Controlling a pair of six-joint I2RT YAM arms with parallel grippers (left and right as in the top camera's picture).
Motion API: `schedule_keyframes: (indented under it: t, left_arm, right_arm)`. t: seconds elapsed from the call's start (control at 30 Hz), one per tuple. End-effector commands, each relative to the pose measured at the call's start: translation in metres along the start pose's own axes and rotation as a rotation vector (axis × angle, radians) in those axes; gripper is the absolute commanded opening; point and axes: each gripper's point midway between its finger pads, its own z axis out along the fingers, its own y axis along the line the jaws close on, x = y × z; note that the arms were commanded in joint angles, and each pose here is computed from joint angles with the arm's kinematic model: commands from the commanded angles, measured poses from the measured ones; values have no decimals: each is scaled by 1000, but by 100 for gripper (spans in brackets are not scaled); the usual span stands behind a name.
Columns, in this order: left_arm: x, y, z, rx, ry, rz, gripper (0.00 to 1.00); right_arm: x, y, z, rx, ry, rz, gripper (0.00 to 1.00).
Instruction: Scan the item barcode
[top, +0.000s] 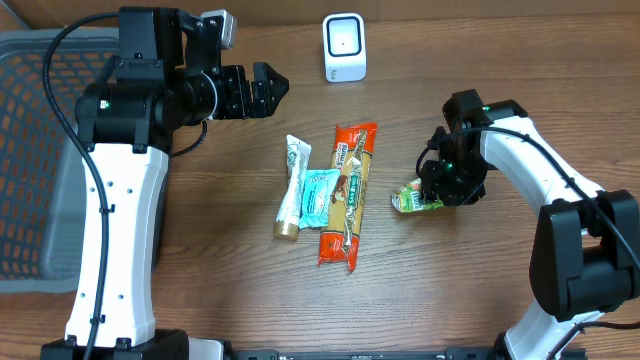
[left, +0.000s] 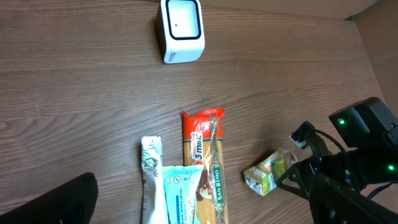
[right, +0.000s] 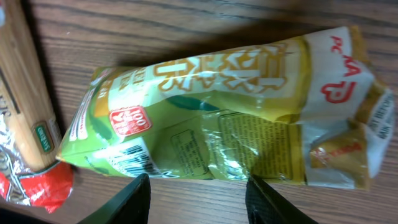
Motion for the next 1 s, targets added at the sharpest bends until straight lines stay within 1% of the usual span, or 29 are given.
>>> schedule_keyframes:
  t: [0.0,0.07,0.13,0.4,0.47,0.6,0.63,0.73,0.83,0.87,0.97]
  left_arm:
    - [-1,0,3,-3,4,26,100]
    - [-1,0,3,-3,4,26,100]
    - [-1,0,3,-3,4,26,100]
    - [-1,0,3,-3,4,26,100]
    - [-1,0,3,-3,4,26,99]
    - [-1,0,3,-3,4,26,100]
    - [-1,0,3,-3,4,26,100]
    - [-1,0,3,-3,4,26,100]
    - [-1,0,3,-3,4,26,99]
    - [-1,0,3,-3,4,26,99]
    - [-1,0,3,-3,4,26,100]
  right_arm:
    - [8,-8,7,38,20,40,51]
    - [15,-11,14,42,43,46,51]
    - [19,-13,19,44,52,48,49]
    - [4,-5,21,-1,-8,31,47]
    - [2,-3,19,-9,-12,28,45]
    - [-6,5,-5,-10,-25,-32,45]
    - [-10,8,-16,-11,-37,-56,47]
    - [-24,17,-45,-9,-89,-146,55]
    - [-39,18,-58,21,-153,-240,73]
    - [-41,17,-59,27,-162,-255,75]
    - [-45,13,-49,49,-169,-404,76]
